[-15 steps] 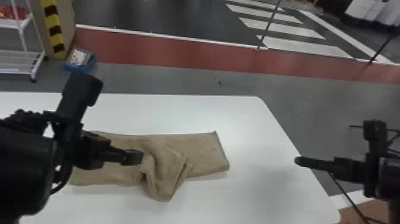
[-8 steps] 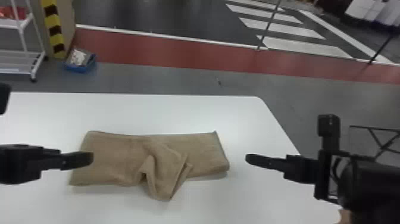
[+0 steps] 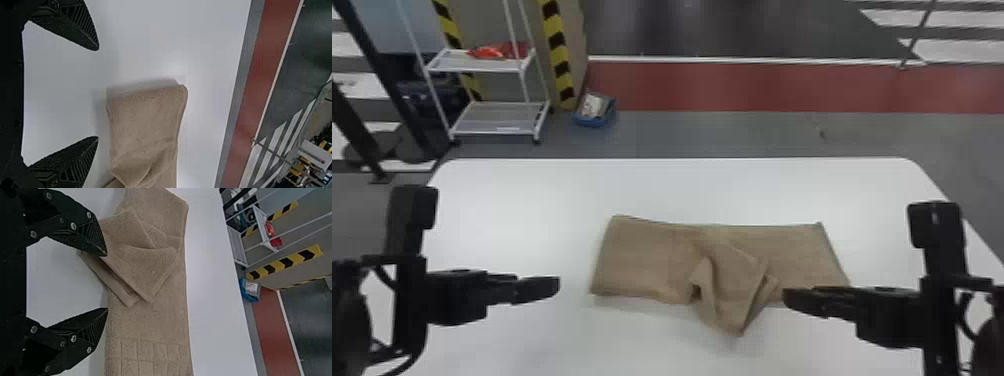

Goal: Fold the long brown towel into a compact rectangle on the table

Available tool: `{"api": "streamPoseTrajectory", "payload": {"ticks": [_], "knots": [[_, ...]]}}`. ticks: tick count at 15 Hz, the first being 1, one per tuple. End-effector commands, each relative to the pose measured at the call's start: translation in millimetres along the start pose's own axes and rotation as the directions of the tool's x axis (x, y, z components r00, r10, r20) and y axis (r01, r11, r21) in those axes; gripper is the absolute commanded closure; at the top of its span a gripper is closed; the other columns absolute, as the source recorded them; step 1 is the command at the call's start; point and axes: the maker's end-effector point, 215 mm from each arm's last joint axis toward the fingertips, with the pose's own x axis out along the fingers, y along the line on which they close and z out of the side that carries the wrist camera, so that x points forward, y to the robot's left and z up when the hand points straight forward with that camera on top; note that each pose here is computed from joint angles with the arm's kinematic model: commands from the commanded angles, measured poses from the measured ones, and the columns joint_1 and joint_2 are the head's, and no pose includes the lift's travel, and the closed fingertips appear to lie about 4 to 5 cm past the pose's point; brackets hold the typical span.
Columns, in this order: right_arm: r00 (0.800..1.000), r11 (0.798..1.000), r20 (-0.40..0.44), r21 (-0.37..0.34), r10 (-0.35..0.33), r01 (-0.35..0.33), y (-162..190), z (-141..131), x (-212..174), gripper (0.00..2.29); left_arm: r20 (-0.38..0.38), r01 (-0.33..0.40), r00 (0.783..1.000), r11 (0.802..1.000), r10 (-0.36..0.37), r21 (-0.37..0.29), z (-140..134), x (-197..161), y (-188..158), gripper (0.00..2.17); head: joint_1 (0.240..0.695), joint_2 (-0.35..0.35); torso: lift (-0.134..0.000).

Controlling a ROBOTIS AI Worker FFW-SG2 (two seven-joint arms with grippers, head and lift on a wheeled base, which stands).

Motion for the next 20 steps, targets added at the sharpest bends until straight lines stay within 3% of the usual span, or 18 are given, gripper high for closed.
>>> {"api": "streamPoseTrajectory", "payload": {"ticks": [1, 6, 8, 15, 19, 20], "knots": [[0.999, 0.999, -0.030, -0.050, -0.020, 0.019, 15, -6, 10, 0.57, 0.007, -0.005, 1.000, 1.000, 0.005, -0.024, -3, -10, 9, 0.09, 0.695, 0.049, -0.125], [0.995, 0.991, -0.069, -0.120, -0.069, 0.060, 30, -15, 25, 0.53, -0.001, 0.005, 1.000, 0.999, -0.006, -0.053, -16, -15, 13, 0.09, 0.695, 0.119, -0.125], [0.994, 0.988, -0.080, -0.138, -0.077, 0.065, 33, -17, 29, 0.39, 0.003, 0.008, 1.000, 0.998, -0.008, -0.059, -16, -16, 14, 0.09, 0.695, 0.133, -0.125], [0.985, 0.978, -0.126, -0.184, -0.121, 0.097, 34, -24, 48, 0.40, 0.001, -0.001, 1.000, 0.997, 0.001, -0.072, -20, -19, 19, 0.09, 0.695, 0.163, -0.125], [0.984, 0.977, -0.134, -0.195, -0.117, 0.090, 38, -24, 52, 0.60, -0.004, -0.002, 1.000, 0.997, 0.001, -0.080, -23, -18, 21, 0.09, 0.695, 0.174, -0.125], [0.984, 0.976, -0.133, -0.196, -0.119, 0.091, 37, -24, 52, 0.87, -0.004, -0.003, 1.000, 0.997, 0.002, -0.082, -23, -18, 22, 0.09, 0.695, 0.176, -0.125]]}}
